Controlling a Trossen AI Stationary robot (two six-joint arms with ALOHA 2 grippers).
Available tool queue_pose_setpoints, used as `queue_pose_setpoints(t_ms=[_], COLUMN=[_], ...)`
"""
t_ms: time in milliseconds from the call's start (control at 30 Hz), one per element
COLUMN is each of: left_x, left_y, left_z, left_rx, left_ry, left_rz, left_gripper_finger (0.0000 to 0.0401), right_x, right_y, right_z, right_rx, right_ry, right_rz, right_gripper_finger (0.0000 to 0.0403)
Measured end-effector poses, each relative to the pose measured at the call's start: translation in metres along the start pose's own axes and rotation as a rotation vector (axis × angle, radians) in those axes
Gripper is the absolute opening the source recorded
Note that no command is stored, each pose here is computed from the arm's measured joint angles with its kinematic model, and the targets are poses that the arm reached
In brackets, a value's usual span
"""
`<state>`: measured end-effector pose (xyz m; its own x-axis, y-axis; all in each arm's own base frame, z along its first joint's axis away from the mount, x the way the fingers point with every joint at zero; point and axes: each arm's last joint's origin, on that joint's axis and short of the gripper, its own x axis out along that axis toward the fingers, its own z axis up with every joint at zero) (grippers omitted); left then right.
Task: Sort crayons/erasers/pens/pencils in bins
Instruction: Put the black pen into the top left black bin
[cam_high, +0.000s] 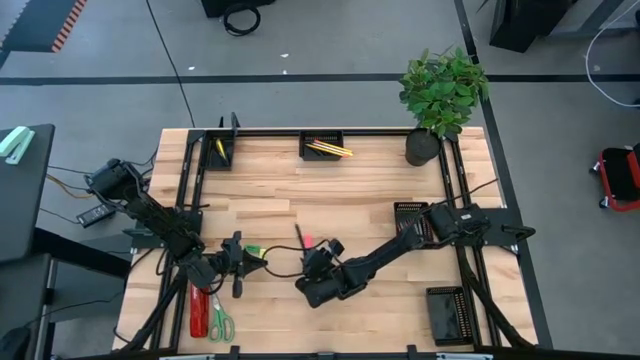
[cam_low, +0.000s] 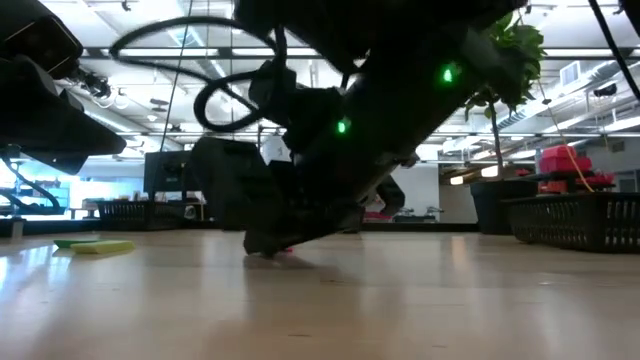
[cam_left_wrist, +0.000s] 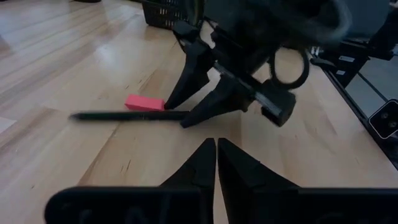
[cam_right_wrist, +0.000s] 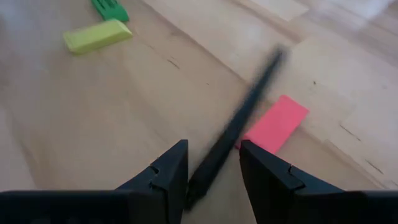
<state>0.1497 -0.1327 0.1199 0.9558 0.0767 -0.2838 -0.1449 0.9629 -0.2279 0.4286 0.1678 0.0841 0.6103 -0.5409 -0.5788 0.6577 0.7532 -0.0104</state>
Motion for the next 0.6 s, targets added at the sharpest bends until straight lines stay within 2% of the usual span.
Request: queue_pose_setpoints(t_ms=[333, 600], left_x=[0.000, 0.000], left_y=[0.000, 0.000], left_z=[0.000, 0.000], left_rx=[-0.003, -0.004], left_ry=[0.002, 0.003], left_rz=[-0.003, -0.003], left_gripper_finger=[0.0027, 0.0028], right_x=[-0.004, -0.005], right_y=[-0.008, -0.010], right_z=[-0.002, -0.004], right_rx=[-0.088, -0.146], right_ry=[0.022, 0.048], right_rz=[-0.074, -0.077], right_gripper_finger=[0.0137, 0.0046])
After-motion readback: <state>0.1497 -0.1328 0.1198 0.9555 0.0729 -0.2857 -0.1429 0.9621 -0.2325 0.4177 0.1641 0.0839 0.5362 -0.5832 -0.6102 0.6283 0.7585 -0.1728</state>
